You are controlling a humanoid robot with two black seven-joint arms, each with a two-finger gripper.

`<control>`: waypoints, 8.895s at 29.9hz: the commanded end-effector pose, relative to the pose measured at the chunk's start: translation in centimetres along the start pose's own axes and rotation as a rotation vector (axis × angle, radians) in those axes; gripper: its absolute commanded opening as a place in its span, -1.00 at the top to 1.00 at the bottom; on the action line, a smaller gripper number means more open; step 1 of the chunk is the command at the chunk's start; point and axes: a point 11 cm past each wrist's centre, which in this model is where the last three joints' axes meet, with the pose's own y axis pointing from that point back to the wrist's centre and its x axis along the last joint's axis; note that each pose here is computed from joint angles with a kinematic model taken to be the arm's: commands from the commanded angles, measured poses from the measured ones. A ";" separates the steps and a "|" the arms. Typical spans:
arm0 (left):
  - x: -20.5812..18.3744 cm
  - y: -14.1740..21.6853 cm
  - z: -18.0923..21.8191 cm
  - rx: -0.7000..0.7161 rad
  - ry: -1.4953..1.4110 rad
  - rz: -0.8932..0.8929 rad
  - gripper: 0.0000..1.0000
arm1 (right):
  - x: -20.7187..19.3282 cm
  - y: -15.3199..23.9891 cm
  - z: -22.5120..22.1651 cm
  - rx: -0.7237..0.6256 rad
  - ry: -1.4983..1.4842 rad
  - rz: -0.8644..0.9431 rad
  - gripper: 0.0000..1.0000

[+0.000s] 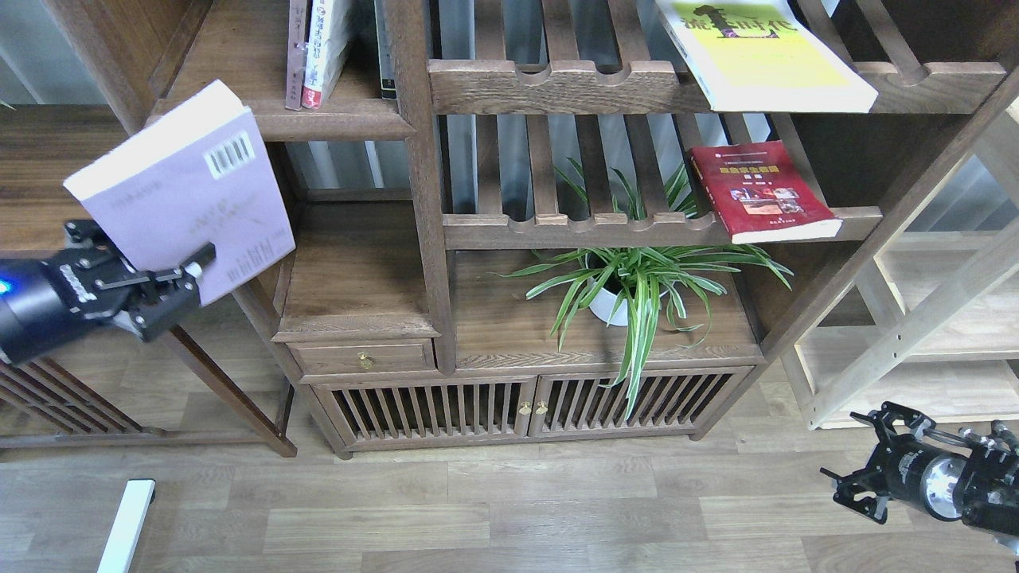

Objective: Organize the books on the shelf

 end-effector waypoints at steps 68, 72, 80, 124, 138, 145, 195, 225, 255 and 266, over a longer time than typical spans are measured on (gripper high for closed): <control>8.8 -7.5 10.5 -0.105 -0.015 0.350 1.00 | -2.4 0.3 1.0 -0.017 0.018 -0.021 -0.86; 8.3 -8.6 10.7 -0.109 -0.014 0.330 1.00 | -2.4 0.3 1.0 -0.016 0.018 -0.019 -0.86; 7.1 -11.0 11.3 -0.107 -0.010 0.312 1.00 | -2.3 0.3 0.9 -0.014 0.019 -0.015 -0.86; 7.3 -16.6 12.8 0.121 0.022 0.403 1.00 | -2.4 0.2 0.9 -0.012 0.019 -0.010 -0.86; 8.0 -16.7 14.3 0.212 0.015 0.423 1.00 | -2.5 0.3 0.9 -0.013 0.017 -0.014 -0.86; 8.2 -16.6 14.6 0.257 0.000 0.451 1.00 | -2.5 0.2 0.7 -0.008 0.015 -0.015 -0.86; 4.5 -19.0 15.1 0.266 0.020 0.435 -0.17 | -2.5 0.3 0.9 -0.011 0.015 -0.013 -0.86; 3.4 -14.6 15.2 0.259 0.030 0.309 -0.52 | -3.1 0.7 1.6 -0.028 0.012 -0.024 -0.86; 2.3 -4.5 10.4 0.356 0.025 0.202 -0.55 | -3.6 1.2 2.5 -0.047 0.008 -0.034 -0.86; -1.1 -2.4 3.1 0.460 0.112 0.098 -0.62 | -4.0 1.2 2.5 -0.046 0.007 -0.039 -0.86</control>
